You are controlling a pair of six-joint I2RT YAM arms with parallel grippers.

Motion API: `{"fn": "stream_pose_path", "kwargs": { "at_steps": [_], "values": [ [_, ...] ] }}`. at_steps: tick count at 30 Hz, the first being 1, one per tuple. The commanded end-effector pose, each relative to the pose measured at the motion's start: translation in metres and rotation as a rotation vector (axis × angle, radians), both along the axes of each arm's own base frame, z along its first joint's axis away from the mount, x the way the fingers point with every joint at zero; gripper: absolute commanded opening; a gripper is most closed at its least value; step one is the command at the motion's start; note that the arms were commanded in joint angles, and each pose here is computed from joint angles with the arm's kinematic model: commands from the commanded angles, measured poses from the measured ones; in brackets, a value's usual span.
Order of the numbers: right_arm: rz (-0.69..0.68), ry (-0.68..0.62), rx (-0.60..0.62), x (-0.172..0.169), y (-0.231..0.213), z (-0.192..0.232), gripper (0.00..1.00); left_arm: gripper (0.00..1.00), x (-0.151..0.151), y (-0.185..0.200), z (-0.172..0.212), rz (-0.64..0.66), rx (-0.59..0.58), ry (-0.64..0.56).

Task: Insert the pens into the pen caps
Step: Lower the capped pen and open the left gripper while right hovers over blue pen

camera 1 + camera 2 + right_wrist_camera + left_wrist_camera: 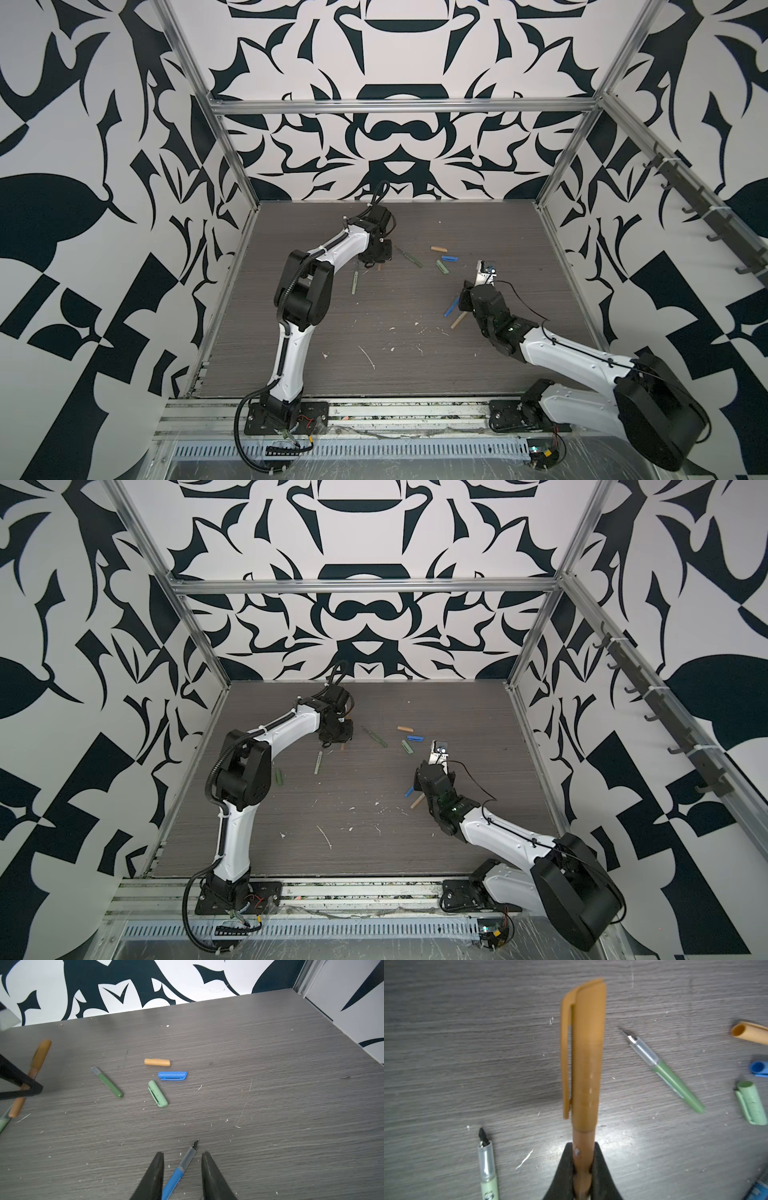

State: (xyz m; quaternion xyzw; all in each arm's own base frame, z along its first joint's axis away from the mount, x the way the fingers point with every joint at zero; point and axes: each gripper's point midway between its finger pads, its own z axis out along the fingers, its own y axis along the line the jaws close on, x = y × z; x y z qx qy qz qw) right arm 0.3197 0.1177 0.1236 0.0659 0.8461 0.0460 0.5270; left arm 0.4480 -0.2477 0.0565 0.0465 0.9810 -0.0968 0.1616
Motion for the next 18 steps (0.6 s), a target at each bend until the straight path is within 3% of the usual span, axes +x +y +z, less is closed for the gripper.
{"fn": "stream_pose_path", "kwargs": {
  "at_steps": [1,8,18],
  "values": [
    [-0.063,-0.063,0.031,0.009,-0.005,0.016,0.33,0.0,-0.001,0.014,-0.011,0.043,0.035,0.065],
    [-0.046,-0.054,0.045,0.01,0.0,0.015,0.33,0.01,-0.004,0.017,-0.037,0.026,0.071,0.132],
    [-0.042,-0.061,0.058,0.007,-0.001,0.018,0.33,0.21,-0.001,0.015,-0.028,0.028,0.063,0.14]
  ]
}}
